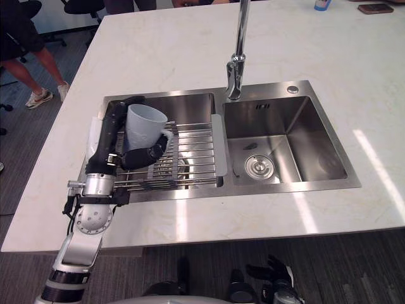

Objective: Walk over to the sink, pick up the cup, carry it to the dishwasher, place the cup inside the dishwasher, then close the dishwasher door

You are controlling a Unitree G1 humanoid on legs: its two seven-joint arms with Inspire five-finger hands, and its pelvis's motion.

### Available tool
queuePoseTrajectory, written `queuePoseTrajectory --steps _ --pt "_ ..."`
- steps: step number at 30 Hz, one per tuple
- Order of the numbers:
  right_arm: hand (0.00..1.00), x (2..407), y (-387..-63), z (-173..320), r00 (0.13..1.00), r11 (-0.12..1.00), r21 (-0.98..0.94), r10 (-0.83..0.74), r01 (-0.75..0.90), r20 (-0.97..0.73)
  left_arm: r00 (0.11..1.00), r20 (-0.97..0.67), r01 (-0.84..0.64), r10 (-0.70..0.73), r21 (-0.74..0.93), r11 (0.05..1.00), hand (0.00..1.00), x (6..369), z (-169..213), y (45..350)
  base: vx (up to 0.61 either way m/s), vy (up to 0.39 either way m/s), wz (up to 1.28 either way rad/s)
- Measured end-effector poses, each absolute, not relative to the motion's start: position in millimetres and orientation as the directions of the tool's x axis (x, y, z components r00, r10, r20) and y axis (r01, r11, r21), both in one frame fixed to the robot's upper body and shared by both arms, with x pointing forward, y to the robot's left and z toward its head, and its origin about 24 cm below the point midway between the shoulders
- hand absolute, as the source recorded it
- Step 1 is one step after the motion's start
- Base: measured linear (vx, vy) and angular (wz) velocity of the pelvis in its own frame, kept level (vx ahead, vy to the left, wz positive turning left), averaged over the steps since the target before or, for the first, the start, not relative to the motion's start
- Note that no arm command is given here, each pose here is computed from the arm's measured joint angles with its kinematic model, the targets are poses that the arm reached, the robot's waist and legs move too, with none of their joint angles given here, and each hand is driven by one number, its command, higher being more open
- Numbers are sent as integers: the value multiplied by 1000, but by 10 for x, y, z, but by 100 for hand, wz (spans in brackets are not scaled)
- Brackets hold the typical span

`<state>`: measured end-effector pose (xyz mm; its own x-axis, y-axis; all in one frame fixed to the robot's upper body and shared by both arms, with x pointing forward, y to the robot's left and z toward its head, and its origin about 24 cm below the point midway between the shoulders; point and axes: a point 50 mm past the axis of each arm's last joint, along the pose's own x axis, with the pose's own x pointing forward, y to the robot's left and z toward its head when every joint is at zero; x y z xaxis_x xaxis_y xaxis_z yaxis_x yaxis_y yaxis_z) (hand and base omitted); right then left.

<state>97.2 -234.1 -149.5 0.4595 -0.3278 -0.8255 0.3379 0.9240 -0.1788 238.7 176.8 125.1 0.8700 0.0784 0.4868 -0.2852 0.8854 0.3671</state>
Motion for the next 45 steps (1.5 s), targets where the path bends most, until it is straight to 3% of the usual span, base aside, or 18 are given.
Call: queuePoseTrajectory --steps 10,15,21,26,31,41,45 --pt "90 907 -2252 -1520 445 916 -179 -337 359 -830 912 349 -266 214 107 958 30 2117 1001 1782 -11 -1 -14" --pt "90 1065 -2170 -1417 520 910 -156 -353 384 -778 904 396 -185 164 16 983 30 2018 1149 1580 -75 3 -39" --pt "90 1321 -2149 -1282 593 906 -152 -378 395 -711 877 456 -149 149 -36 988 30 1967 1286 1475 -111 32 -23" --pt "90 1295 -2118 -1280 596 907 -144 -373 396 -711 877 440 -188 193 -56 981 30 1953 1258 1522 -110 -76 15" --pt "90 1432 -2145 -1213 629 908 -139 -379 396 -679 891 425 -138 159 -79 987 30 1943 1236 1399 -272 -188 56" --pt "90 1109 -2329 -1219 560 858 -217 -475 466 -678 879 473 5 61 -138 990 30 1940 1343 1194 -258 37 52" --pt "90 1062 -2191 -1321 526 862 -175 -438 475 -729 920 387 -36 62 -75 997 30 2053 1107 1269 -84 208 10"
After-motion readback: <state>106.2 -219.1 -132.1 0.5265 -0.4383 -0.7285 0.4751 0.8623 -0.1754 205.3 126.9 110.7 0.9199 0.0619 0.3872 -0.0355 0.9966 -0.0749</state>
